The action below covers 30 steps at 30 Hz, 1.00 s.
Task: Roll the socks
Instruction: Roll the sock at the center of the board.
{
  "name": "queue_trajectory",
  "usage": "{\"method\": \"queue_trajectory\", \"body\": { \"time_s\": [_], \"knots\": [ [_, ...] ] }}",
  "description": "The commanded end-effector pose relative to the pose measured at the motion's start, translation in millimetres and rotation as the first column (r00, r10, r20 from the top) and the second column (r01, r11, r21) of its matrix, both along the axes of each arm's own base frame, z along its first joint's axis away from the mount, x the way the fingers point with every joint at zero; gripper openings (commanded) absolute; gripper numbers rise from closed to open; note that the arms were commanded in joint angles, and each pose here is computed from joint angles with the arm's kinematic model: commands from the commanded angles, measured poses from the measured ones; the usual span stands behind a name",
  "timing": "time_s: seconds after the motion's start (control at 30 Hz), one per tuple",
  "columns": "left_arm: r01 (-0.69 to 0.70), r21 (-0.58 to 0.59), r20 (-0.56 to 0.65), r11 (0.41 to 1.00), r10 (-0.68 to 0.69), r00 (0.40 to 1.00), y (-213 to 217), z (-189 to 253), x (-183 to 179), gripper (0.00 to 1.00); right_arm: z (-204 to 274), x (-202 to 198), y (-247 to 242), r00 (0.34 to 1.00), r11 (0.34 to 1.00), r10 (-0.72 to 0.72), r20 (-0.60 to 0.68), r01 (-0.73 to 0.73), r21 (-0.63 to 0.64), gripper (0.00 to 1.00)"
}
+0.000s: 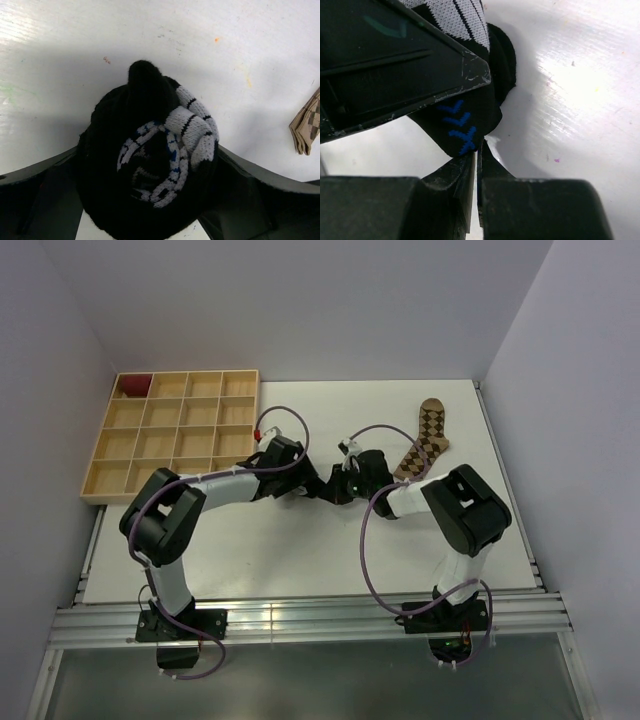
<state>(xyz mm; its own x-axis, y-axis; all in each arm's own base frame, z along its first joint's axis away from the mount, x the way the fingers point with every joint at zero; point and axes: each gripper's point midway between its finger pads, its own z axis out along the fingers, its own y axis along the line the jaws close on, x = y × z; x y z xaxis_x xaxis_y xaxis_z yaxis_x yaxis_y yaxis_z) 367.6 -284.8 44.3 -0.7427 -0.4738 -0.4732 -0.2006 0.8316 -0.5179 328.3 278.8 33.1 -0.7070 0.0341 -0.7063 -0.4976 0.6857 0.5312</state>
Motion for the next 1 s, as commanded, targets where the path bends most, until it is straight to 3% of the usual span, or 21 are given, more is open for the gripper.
{"method": "queue_trajectory", "body": {
  "time_s": [0.0,0.23,0.3,0.37,0.4,0.6,0.8,0.97],
  "knots": [
    [0.011,0.03,0.009,0.999,-0.011,1.0,11.0,0.8,-3.6,0.91,12.6,16.1,1.0,1.0,0.998,-0.02,-0.018,0.021,0.065,0.0],
    [0.03,0.052,-0.063,0.998,-0.027,0.998,7.9,-22.8,-4.2,0.74,22.1,20.2,8.4,1.0,0.996,0.001,-0.015,0.0,0.093,0.0],
    [0.023,0.062,-0.093,0.998,-0.017,0.995,10.8,-29.6,-9.2,0.58,26.7,20.8,9.0,1.0,0.995,0.009,0.006,-0.01,0.096,0.0],
    [0.028,0.078,-0.123,0.997,-0.019,0.992,13.9,-37.3,-14.1,0.41,33.8,19.7,5.9,0.999,0.996,0.009,0.048,-0.013,0.091,0.12],
    [0.035,0.086,-0.13,0.996,-0.024,0.991,13.9,-39.2,-15.0,0.31,35.9,19.5,3.9,0.998,0.996,0.005,0.063,-0.01,0.084,0.24],
    [0.084,0.096,-0.177,0.992,-0.066,0.982,10.7,-47.3,-15.6,0.08,53.7,18.8,-21.2,0.977,0.998,-0.062,0.206,0.061,0.014,0.62],
    [0.185,0.033,-0.187,0.982,-0.176,0.967,-6.2,-42.7,-20.8,0.08,66.5,20.9,-16.4,0.961,0.999,-0.029,0.274,0.032,-0.007,0.75],
    [0.223,0.016,-0.194,0.975,-0.216,0.957,-8.8,-41.9,-25.2,0.09,59.0,23.3,-1.2,0.96,0.999,0.035,0.278,-0.026,-0.033,0.77]
  ]
}}
